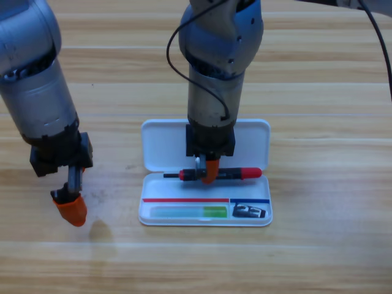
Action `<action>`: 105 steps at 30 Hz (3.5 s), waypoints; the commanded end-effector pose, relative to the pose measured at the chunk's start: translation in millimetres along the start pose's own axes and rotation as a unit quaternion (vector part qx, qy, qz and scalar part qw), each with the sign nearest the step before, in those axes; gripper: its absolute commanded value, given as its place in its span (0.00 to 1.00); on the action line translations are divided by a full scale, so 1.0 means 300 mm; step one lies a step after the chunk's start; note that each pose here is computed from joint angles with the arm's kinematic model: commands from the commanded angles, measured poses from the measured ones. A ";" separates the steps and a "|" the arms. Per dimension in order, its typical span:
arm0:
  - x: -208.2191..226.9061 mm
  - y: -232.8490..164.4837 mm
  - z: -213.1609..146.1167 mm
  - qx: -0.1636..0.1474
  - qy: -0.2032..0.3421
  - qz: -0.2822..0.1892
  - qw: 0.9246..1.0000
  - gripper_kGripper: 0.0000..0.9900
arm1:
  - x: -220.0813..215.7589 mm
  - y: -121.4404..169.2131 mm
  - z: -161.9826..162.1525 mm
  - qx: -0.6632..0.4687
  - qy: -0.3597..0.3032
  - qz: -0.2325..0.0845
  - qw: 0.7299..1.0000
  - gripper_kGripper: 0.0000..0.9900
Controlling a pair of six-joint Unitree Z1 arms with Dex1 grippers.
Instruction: Clean up eraser and pencils
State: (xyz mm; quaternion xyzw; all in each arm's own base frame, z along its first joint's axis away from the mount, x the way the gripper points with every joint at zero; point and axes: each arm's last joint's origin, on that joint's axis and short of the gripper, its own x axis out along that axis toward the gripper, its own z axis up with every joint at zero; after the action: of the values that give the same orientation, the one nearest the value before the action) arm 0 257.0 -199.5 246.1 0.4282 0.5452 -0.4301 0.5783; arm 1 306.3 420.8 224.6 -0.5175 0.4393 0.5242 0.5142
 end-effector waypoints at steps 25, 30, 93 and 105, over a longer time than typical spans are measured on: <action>-0.089 0.062 -0.028 -0.008 -0.035 0.029 0.999 0.87 | -0.528 0.245 -0.145 0.018 -0.131 0.017 0.991 1.00; -0.112 0.147 -0.041 0.006 -0.062 0.030 0.998 0.49 | -0.671 0.341 -0.259 0.069 -0.218 -0.001 0.973 1.00; 0.186 0.460 0.275 0.023 -0.225 -0.283 0.932 0.00 | -0.661 0.600 -0.550 0.112 -0.315 0.028 0.942 1.00; 0.223 0.372 0.300 0.046 -0.196 -0.282 0.938 0.00 | -0.657 0.597 -0.546 0.115 -0.316 0.033 0.941 1.00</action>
State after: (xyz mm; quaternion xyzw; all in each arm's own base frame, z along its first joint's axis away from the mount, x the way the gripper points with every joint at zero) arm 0 408.6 -243.4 194.2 0.1777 0.4895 -0.6708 0.5281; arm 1 136.4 227.3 398.5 -0.2539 0.3321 0.6119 0.6715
